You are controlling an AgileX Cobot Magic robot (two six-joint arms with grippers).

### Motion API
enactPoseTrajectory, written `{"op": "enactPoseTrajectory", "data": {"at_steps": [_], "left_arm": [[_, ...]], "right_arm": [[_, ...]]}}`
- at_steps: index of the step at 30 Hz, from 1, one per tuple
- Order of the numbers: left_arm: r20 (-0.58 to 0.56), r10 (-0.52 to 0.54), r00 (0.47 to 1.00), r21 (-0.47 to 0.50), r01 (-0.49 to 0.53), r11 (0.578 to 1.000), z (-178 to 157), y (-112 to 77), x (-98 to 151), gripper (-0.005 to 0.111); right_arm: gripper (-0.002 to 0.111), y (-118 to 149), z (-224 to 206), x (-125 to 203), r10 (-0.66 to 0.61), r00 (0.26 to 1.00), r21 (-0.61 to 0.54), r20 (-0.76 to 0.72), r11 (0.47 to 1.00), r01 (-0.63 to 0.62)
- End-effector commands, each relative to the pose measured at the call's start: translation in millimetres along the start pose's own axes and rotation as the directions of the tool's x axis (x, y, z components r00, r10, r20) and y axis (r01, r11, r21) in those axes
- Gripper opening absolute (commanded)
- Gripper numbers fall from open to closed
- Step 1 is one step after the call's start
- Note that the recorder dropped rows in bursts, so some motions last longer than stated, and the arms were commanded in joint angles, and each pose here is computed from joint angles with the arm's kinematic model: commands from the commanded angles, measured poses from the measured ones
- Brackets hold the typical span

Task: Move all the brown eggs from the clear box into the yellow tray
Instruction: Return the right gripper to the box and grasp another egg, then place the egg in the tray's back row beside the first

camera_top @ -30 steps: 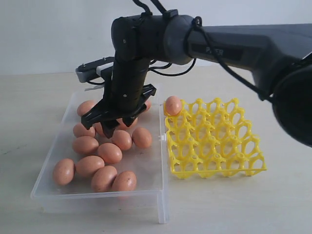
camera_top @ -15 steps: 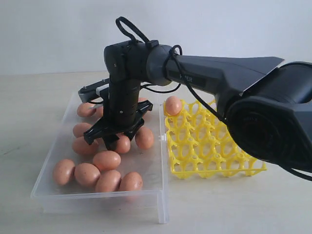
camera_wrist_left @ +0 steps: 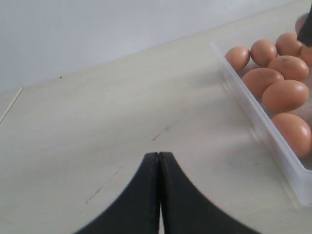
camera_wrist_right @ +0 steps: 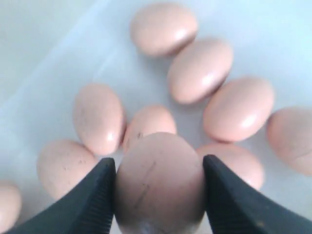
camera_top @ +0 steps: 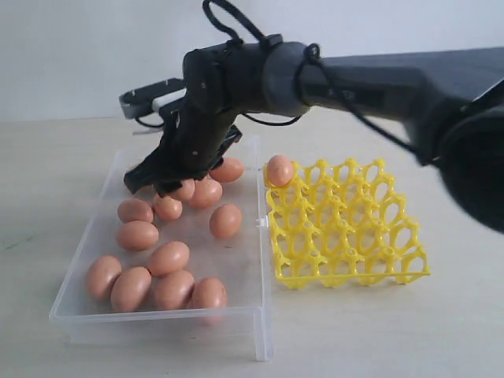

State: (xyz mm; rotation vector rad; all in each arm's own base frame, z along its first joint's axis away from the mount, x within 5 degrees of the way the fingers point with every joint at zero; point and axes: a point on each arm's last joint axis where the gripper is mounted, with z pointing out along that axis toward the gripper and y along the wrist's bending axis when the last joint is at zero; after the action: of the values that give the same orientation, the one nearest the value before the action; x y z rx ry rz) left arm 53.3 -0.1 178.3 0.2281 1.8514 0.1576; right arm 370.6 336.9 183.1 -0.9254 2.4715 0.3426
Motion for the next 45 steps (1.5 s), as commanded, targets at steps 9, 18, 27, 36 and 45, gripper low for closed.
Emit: {"op": "enactPoseTrajectory", "data": {"at_steps": [9,18,27,36,45], "left_arm": [[0.018,-0.005,1.000,-0.002,0.005,1.000,-1,0.4,-2,0.000],[0.018,-0.005,1.000,-0.002,0.005,1.000,-1,0.4,-2,0.000],[0.018,-0.005,1.000,-0.002,0.005,1.000,-1,0.4,-2,0.000],[0.018,-0.005,1.000,-0.002,0.005,1.000,-1,0.4,-2,0.000],[0.018,-0.005,1.000,-0.002,0.005,1.000,-1,0.4,-2,0.000]], "right_arm": [[0.000,-134,-84,129,-0.021,0.792,0.258,0.611,0.951,-0.173],[0.000,-162,-19,148,0.064,0.808,0.172,0.585,0.964,-0.201],[0.015,-162,-11,141,-0.008,0.815,0.176,0.579,0.978,-0.115],[0.053,-163,-10,142,-0.004,0.823,0.178,0.568,0.977,-0.118],[0.067,-164,-13,145,0.016,0.858,0.195,0.513,0.971,-0.135]]}}
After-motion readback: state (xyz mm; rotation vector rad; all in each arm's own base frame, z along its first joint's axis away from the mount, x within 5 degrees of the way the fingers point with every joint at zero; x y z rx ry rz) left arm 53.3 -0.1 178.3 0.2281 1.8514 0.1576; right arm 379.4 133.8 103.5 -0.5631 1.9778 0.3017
